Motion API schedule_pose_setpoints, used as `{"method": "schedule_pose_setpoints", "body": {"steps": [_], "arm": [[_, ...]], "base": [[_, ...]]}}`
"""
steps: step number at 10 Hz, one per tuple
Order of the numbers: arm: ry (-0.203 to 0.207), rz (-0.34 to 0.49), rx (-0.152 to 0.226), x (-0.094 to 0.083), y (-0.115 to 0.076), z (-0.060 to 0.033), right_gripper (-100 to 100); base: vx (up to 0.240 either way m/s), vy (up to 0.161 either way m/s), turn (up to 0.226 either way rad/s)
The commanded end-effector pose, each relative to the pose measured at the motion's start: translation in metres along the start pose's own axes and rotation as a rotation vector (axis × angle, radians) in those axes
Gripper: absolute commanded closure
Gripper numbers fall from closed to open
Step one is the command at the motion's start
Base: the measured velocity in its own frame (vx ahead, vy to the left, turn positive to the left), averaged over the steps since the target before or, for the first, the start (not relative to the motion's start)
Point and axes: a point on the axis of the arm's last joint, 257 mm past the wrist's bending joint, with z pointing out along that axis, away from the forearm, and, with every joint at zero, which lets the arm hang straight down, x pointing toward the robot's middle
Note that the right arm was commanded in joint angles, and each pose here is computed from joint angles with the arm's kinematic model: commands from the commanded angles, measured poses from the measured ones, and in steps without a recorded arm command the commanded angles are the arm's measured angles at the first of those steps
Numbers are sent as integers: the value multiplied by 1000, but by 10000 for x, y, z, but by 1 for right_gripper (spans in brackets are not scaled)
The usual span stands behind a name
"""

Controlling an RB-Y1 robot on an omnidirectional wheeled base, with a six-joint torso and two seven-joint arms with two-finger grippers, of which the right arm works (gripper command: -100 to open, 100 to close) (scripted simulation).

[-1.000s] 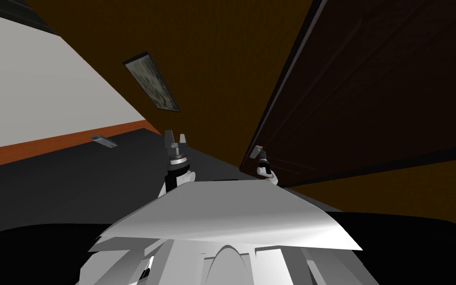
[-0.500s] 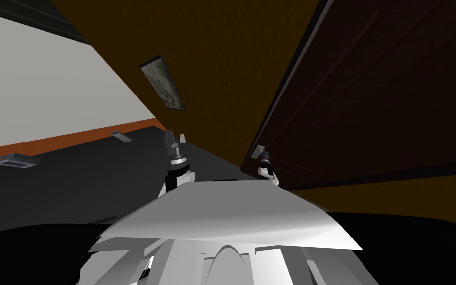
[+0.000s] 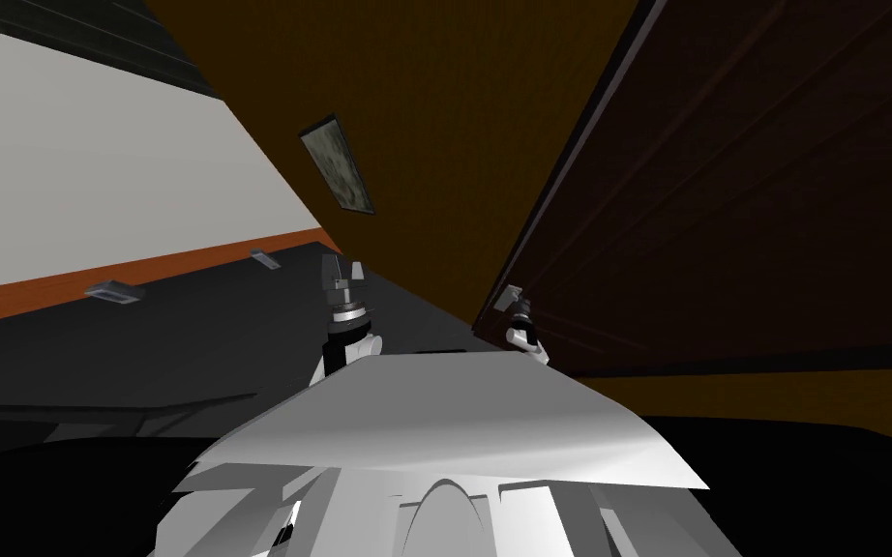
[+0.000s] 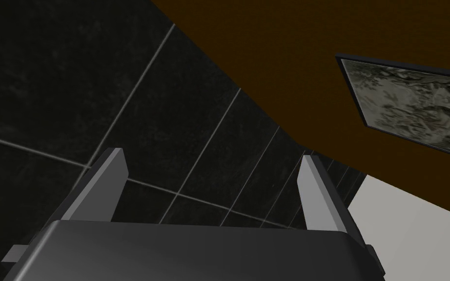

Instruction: Pull the door open

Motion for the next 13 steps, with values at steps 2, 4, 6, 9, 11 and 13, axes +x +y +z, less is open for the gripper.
{"method": "schedule_pose_setpoints", "body": {"steps": [2, 4, 6, 9, 11, 13], "arm": [[-13, 123, -22, -9, 92, 30, 100], [-44, 210, -5, -93, 9, -32, -100], [-51, 293, -9, -41, -1, -48, -100], [-65, 457, -16, 61, -22, -82, -100], [-77, 587, -22, 141, -40, -110, -100], [-90, 724, -28, 226, -60, -140, -100]], "base": [[-92, -18, 148], [-64, -24, 85], [-54, -16, -20], [-91, -8, 45], [-74, 1, 74], [-94, -1, 52]]}}
